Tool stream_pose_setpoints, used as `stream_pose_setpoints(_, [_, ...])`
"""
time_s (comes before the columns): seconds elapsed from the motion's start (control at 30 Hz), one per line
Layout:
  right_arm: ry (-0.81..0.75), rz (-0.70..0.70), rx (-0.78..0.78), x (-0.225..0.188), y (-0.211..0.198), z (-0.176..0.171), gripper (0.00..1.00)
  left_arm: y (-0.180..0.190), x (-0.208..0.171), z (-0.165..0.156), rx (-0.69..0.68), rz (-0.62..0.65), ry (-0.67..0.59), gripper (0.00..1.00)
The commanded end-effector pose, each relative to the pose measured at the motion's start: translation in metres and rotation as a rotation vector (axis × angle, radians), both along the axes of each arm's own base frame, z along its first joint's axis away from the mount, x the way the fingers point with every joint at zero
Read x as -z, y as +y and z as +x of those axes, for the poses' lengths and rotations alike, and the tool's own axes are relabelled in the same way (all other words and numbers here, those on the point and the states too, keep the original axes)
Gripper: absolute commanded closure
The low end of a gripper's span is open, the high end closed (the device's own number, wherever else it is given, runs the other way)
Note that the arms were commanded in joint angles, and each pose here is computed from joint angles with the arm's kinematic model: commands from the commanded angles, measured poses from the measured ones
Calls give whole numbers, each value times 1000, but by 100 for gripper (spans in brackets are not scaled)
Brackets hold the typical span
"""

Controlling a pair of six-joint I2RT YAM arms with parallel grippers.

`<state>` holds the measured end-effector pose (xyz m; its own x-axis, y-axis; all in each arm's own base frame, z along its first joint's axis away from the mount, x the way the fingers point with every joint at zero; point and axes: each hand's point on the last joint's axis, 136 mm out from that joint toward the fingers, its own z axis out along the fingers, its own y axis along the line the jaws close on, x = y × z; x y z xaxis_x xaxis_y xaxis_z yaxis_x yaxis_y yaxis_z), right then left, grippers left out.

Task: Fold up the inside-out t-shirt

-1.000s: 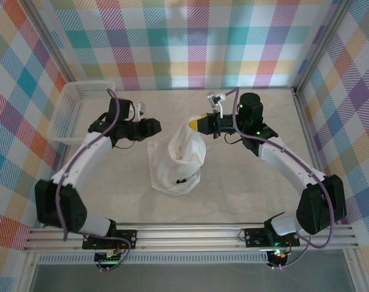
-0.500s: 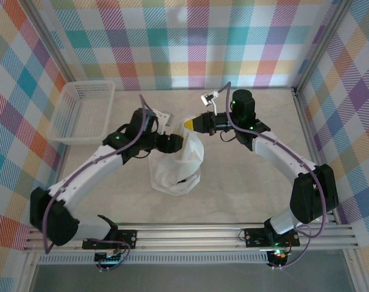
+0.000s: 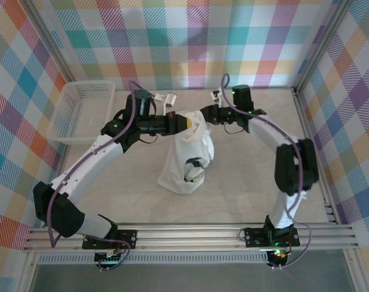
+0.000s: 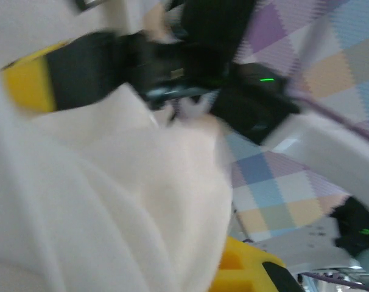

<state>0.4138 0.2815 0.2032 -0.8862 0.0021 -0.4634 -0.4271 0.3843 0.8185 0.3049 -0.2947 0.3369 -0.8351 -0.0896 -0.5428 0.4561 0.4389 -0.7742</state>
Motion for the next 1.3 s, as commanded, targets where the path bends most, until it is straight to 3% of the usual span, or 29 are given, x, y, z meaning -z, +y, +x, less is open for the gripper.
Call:
stream_pose_setpoints(0.0, [51,42,-26,-13,-3,-17,56,9,-31,-11,12,-73,-5,100])
stream_pose_setpoints(0.17, [-102,3,188,-46,-44,-43,44,14,-2,2,-52,-41,58,100])
stream_pose_setpoints(0.33, [-159,31,183,-75,-35,-99,47,10,-1,11,-53,-62,47,100])
stream_pose_setpoints(0.4, [-52,51,210,-78,-23,-108,46,9,-2,12,-48,-63,43,100])
stream_pose_setpoints(0.5, [144,53,317,-65,-15,-98,34,8,-3,13,-49,-64,36,100])
stream_pose_setpoints(0.63, [204,73,329,-56,-1,-84,30,11,-5,12,-60,-65,31,100])
stream_pose_setpoints(0.73, [206,96,262,-61,13,-81,43,13,-8,11,-69,-60,20,100])
stream_pose_setpoints(0.83, [157,159,222,-77,19,-82,91,15,-3,13,-84,-46,27,100])
stream_pose_setpoints(0.87, [123,182,214,-86,19,-83,98,18,4,16,-105,-30,38,100])
stream_pose_setpoints(0.93, [39,245,187,-111,17,-91,100,35,28,28,-181,12,79,97])
stream_pose_setpoints(1.03, [-56,342,108,-144,19,-105,100,59,50,47,-265,-33,124,75])
stream_pose_setpoints(1.17, [-71,434,60,-157,22,-108,100,57,18,41,-208,-110,57,54])
stream_pose_setpoints(1.27, [-57,389,70,-138,26,-101,100,76,4,29,-239,-6,-26,40])
